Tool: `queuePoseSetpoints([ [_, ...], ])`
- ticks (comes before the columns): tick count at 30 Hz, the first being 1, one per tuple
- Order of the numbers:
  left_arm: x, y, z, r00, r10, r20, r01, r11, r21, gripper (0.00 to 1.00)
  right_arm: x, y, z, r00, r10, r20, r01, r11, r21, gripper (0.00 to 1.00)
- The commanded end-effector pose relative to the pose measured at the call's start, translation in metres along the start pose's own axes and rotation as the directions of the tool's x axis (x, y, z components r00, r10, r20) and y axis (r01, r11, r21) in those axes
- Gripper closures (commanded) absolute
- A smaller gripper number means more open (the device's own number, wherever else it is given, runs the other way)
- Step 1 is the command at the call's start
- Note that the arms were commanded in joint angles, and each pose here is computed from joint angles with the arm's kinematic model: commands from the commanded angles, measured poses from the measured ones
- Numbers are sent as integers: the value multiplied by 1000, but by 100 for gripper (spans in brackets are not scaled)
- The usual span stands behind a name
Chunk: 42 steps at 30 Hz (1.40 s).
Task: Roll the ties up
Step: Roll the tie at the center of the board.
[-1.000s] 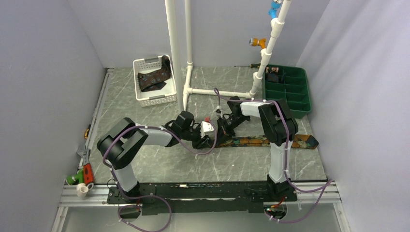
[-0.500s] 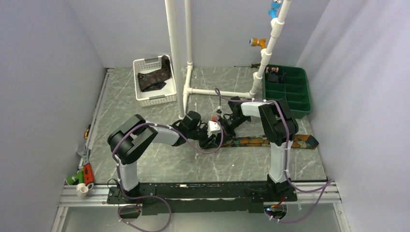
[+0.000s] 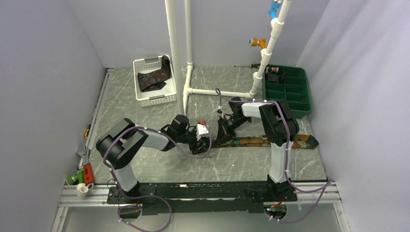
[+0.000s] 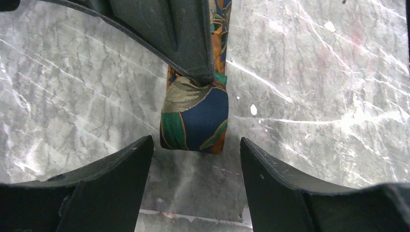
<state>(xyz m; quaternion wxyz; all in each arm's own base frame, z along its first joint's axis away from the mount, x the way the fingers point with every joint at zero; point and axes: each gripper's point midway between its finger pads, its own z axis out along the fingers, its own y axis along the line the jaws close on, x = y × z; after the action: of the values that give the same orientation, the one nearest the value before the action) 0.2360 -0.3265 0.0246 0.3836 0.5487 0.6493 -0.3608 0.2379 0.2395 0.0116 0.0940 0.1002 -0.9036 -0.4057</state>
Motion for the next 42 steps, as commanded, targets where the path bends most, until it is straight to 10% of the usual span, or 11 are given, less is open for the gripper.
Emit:
queuePoseSetpoints([
  [1,-24,-1,15,996,47,73,-50,998,37,36,-13,-73,18,996,-84,29,72,956,284,100],
  [9,-59,-4,35,984,87,153,-96,994,51,64,-18,-73,21,997,-71,25,61,960,274,100],
  [24,30,-20,46,988,-38,-148,48,997,64,52,-19,-61,25,995,-84,55,69,972,223,100],
  [37,-5,-21,58,998,-48,35,44,994,105,44,-16,-68,25,997,-64,48,51,971,235,100],
  [42,9,-16,64,999,-53,13,52,996,78,55,-16,-69,26,997,-64,45,51,970,237,100],
])
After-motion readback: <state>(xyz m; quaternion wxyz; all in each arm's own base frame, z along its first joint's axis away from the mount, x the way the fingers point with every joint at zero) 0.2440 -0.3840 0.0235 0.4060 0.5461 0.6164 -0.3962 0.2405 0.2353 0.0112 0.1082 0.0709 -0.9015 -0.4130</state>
